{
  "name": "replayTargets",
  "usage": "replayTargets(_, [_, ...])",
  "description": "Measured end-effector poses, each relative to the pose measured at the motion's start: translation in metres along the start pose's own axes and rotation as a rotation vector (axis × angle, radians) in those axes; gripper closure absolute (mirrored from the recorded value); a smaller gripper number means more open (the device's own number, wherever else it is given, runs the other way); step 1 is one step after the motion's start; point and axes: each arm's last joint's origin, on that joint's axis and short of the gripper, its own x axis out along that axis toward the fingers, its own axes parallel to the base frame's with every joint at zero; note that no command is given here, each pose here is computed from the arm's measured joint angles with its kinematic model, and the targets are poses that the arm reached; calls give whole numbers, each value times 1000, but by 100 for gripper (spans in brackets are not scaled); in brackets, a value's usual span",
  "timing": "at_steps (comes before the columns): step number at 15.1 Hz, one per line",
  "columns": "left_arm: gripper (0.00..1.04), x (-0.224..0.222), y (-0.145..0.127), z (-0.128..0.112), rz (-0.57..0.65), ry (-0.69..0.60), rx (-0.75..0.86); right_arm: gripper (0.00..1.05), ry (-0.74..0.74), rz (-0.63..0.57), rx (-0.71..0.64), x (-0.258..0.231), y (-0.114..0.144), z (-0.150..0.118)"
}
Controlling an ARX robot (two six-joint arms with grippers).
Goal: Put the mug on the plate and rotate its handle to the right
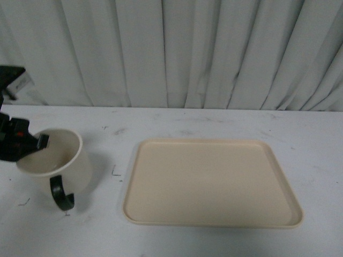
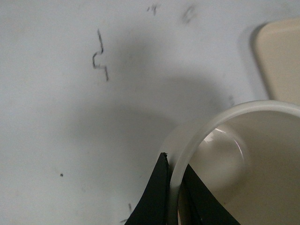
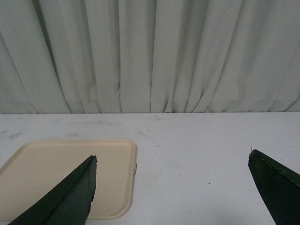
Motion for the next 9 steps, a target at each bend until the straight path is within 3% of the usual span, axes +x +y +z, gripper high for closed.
replayTargets(1, [102, -7, -21, 23, -17, -69, 45, 6, 0, 0, 0, 0, 0, 0])
replayTargets(3, [102, 2, -93, 54, -130, -139, 163, 6, 0, 0, 0, 0, 0, 0])
replayTargets(4, [102, 19, -139, 58, -192, -126, 241, 6, 0, 0, 0, 0, 0, 0])
replayTargets(6, [102, 42, -190, 53, -250, -85, 326, 6, 0, 0, 0, 0, 0, 0])
replayTargets(9, [102, 66, -213, 49, -259, -32, 363, 6, 0, 0, 0, 0, 0, 0])
